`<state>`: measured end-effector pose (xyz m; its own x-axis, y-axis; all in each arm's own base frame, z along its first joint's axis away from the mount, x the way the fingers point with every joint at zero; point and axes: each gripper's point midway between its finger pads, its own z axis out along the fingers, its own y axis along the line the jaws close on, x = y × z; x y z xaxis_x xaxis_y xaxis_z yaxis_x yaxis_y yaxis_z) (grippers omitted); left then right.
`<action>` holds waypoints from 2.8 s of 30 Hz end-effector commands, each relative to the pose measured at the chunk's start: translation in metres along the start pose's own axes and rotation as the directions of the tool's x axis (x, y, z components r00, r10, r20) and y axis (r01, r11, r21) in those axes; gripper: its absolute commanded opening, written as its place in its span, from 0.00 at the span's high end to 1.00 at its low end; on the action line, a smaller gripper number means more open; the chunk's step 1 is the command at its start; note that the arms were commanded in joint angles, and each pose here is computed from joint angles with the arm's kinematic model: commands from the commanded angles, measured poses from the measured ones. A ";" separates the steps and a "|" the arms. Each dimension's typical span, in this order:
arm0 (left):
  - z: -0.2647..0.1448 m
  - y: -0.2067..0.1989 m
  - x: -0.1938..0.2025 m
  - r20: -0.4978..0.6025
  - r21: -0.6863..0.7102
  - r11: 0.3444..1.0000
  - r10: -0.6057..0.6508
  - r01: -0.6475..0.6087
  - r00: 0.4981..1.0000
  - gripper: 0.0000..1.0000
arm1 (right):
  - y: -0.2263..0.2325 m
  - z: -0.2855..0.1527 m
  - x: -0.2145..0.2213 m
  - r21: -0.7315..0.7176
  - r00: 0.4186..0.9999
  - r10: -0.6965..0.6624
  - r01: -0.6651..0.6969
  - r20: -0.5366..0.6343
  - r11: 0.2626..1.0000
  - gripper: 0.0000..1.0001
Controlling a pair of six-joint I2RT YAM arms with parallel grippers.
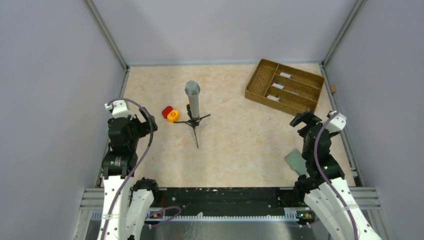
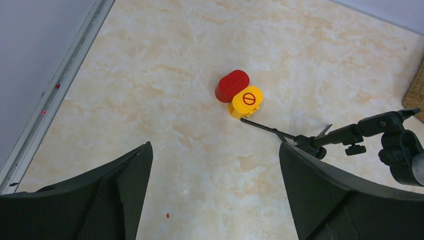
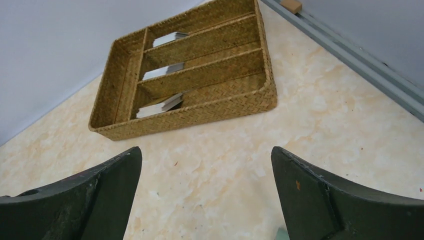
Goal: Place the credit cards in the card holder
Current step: Move the card holder to the center of the board.
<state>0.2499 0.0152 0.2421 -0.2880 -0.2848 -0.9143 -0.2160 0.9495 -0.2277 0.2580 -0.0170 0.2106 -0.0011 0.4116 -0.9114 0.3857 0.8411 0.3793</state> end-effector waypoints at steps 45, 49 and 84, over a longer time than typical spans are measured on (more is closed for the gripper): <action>0.006 -0.005 0.000 0.010 0.036 0.999 0.034 -0.035 0.999 0.01 | 0.027 -0.040 0.196 0.189 0.570 0.226 -0.124 -0.790 0.974 0.19; 0.005 -0.006 -0.001 0.013 0.038 0.999 0.034 -0.035 0.999 0.01 | 0.024 -0.043 0.183 0.182 0.621 0.154 -0.019 -0.769 0.983 0.17; 0.004 -0.010 0.000 0.018 0.060 0.997 0.042 -0.043 0.999 0.01 | 0.008 -0.093 0.208 0.369 0.440 0.358 -0.063 -0.823 0.927 0.14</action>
<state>0.2515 0.0081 0.2364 -0.3100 -0.2641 -0.9133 -0.1743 0.9601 -0.2185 0.1594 0.0582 0.0330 -0.5723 0.7913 -0.2152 0.7601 0.6103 0.2229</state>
